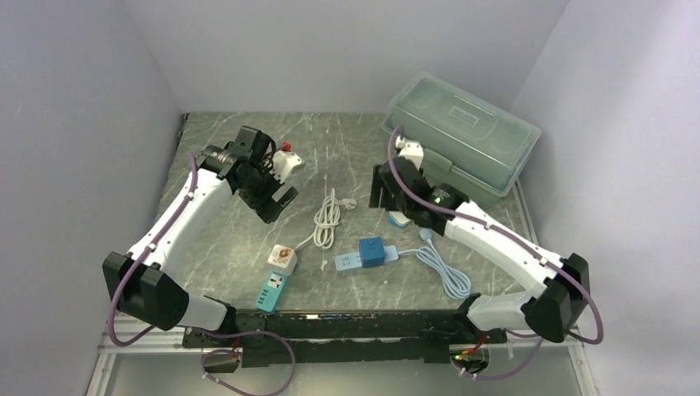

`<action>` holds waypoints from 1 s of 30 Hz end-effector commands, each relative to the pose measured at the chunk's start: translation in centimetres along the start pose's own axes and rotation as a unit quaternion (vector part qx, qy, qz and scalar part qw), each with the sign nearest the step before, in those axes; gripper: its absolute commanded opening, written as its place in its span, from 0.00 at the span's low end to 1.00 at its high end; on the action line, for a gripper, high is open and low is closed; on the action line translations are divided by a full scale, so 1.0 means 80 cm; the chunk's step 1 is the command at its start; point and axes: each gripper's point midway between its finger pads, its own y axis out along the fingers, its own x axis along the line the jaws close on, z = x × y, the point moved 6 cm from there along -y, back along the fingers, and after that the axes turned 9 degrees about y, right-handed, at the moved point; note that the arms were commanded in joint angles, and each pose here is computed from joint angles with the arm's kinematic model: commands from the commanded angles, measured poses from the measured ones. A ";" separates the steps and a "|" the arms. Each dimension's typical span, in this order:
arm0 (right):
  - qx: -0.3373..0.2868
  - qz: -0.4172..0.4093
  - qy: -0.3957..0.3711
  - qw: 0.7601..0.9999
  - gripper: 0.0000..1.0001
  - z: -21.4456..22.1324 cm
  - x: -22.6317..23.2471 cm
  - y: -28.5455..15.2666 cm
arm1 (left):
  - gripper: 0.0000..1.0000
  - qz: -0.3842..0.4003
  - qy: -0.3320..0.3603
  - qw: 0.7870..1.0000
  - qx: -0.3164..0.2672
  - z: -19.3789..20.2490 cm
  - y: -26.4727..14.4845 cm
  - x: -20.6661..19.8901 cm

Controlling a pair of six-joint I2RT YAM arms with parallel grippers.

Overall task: Insert the plug
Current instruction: Insert the plug into the socket, then pick up the plug from the center of the board.

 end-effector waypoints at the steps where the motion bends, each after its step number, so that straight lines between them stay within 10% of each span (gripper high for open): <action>1: -0.034 0.052 -0.002 0.998 0.73 -0.050 -0.021 0.042 | 1.00 -0.002 0.002 1.000 -0.014 -0.010 -0.002 0.006; 13: -0.002 0.169 -0.003 0.986 0.81 -0.067 -0.095 0.199 | 1.00 0.002 0.008 1.000 -0.012 -0.018 0.008 0.012; 30: 0.068 0.130 0.016 0.989 0.70 -0.034 -0.096 0.254 | 1.00 -0.011 0.022 1.000 0.002 -0.018 0.014 0.021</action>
